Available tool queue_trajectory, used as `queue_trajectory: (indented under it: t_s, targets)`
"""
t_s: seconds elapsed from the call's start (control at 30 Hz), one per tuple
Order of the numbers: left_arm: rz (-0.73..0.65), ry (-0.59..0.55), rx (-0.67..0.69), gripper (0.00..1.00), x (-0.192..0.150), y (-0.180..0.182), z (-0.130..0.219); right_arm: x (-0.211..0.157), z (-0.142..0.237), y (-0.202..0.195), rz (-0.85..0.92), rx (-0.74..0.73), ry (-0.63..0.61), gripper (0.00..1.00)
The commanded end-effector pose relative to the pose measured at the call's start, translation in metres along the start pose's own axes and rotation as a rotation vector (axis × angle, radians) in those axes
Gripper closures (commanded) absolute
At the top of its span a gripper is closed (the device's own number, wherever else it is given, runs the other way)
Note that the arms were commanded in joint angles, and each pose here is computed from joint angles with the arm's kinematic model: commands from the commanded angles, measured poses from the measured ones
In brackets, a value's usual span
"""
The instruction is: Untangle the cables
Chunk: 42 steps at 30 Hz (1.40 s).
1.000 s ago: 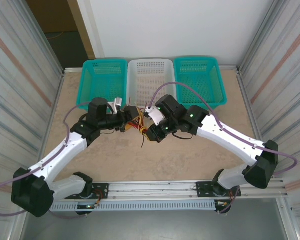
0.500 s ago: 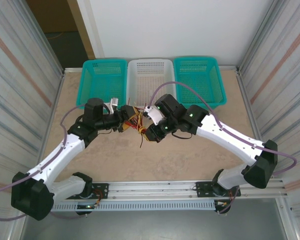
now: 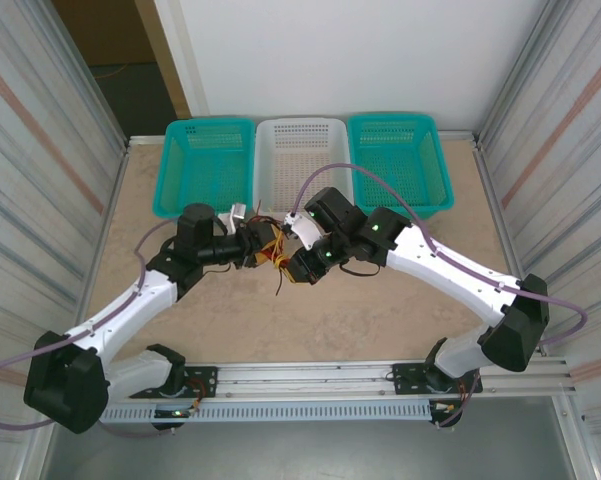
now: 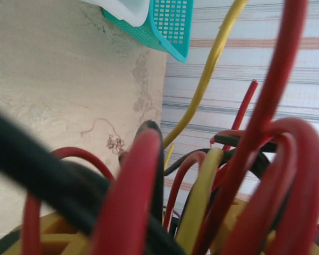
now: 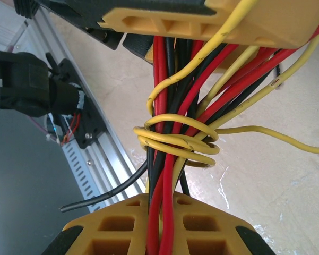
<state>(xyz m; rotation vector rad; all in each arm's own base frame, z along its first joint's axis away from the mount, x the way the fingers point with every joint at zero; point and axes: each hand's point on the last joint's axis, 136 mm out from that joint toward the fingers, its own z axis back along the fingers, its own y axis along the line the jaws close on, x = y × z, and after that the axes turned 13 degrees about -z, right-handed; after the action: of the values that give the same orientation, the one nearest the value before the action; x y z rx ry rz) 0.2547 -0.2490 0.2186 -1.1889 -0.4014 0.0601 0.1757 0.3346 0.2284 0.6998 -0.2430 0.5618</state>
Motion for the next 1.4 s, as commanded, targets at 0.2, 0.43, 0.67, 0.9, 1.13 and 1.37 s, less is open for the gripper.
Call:
queue_trajectory:
  t_s: [0.2,0.43,0.67,0.9,1.13,1.37]
  targets:
    - [-0.061,0.014,-0.126,0.8,-0.001,-0.023,-0.002,0.015,0.011,0.016,0.055,0.046,-0.063,0.95]
    - [-0.149,-0.082,-0.136,0.99,0.014,-0.032,0.01,0.026,0.032,-0.008,0.024,-0.089,-0.167,0.61]
    - [-0.251,-0.133,-0.115,1.0,0.029,-0.043,0.017,0.043,0.097,-0.046,-0.113,-0.265,-0.442,0.17]
    - [-0.356,-0.137,-0.165,1.0,0.03,-0.06,0.02,0.057,0.116,-0.046,-0.295,-0.086,-0.587,0.26]
    - [-0.444,-0.1,-0.212,1.0,0.026,-0.079,0.022,0.068,0.093,-0.015,-0.323,0.146,-0.423,0.38]
    - [-0.557,-0.116,-0.334,1.0,0.02,-0.11,0.034,0.072,0.095,-0.007,-0.353,0.229,-0.402,0.47]
